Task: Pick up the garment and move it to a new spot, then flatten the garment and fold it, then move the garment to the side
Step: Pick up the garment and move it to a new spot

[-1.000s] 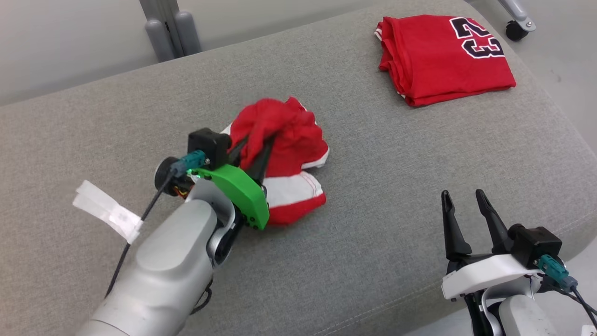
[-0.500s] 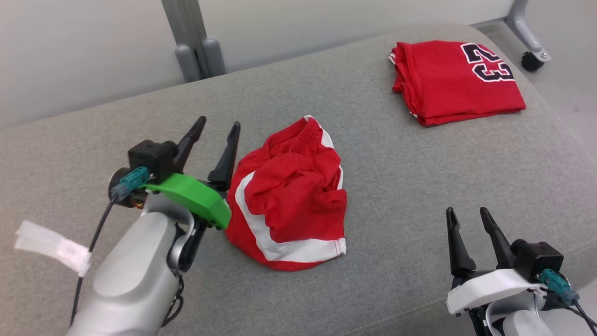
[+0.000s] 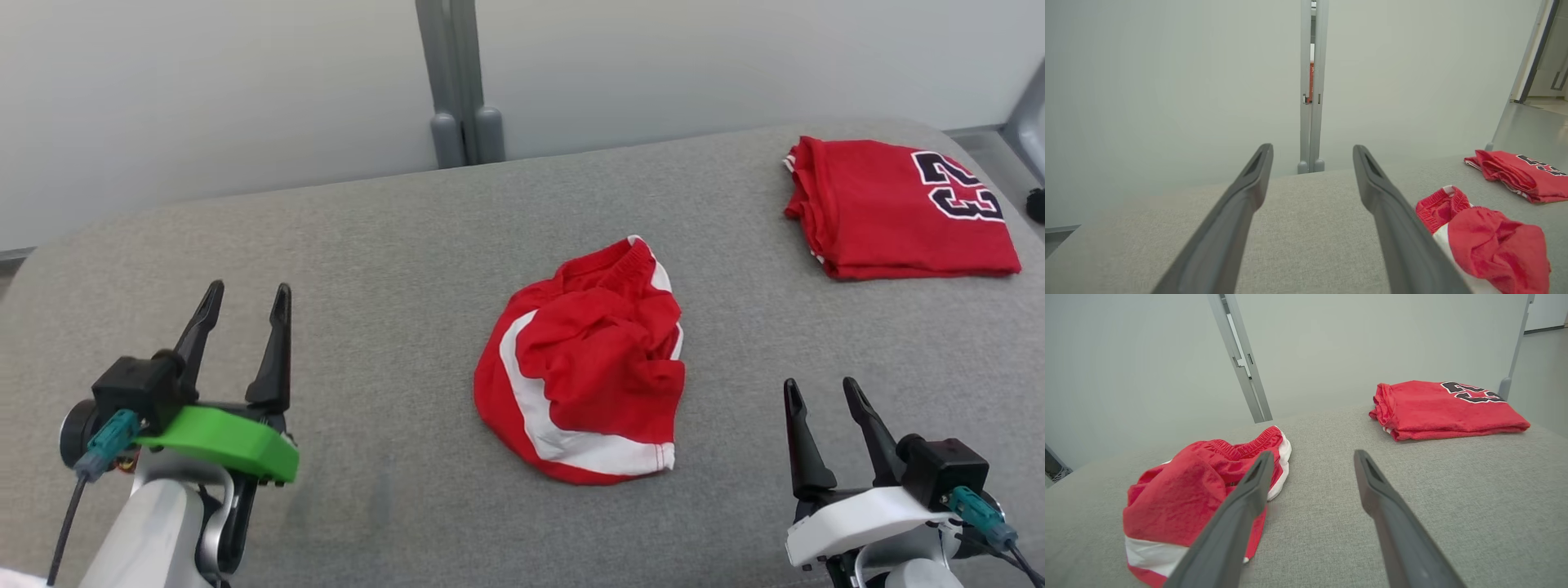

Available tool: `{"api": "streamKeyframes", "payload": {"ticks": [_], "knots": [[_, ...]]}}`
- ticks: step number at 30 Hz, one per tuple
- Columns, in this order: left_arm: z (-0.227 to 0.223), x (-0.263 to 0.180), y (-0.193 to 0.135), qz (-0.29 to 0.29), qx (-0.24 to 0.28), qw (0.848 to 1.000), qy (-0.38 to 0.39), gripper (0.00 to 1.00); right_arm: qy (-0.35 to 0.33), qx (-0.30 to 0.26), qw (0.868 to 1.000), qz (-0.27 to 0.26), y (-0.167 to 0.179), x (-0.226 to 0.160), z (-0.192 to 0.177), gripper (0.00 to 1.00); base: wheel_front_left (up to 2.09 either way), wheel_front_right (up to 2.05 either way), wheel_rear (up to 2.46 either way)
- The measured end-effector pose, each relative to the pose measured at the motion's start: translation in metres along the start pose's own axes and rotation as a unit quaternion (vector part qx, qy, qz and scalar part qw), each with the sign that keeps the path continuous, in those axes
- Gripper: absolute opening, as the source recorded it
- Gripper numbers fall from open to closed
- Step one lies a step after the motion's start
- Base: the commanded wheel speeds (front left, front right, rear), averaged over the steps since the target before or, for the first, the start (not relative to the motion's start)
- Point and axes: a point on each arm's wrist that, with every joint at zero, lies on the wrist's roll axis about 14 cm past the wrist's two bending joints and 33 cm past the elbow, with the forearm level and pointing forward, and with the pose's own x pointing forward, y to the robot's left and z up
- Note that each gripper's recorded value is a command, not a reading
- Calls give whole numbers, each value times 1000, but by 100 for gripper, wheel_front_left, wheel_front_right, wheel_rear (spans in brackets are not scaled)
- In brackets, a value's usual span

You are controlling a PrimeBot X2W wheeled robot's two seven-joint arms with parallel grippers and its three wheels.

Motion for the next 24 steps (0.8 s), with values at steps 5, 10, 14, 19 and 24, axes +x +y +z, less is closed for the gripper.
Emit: {"api": "streamKeyframes", "payload": {"ticks": [5, 10, 14, 19, 24], "knots": [[2, -39, 36, 59, 12, 998, 0, 100, -6, -5, 999, 34, 18, 8, 5, 100, 0, 0, 0], [0, -77, 64, 108, 27, 994, 8, 100, -12, -6, 998, 63, 37, 13, 8, 100, 0, 0, 0], [1, -100, 77, 137, 29, 990, 7, 100, -16, -7, 997, 73, 42, 14, 11, 100, 0, 0, 0], [-5, -114, 79, 150, 20, 988, 11, 100, -8, -10, 997, 76, 43, 10, 7, 100, 0, 0, 0], [-11, -118, 75, 153, 1, 988, 12, 100, -2, -7, 997, 70, 39, 6, 2, 100, 0, 0, 0]]}}
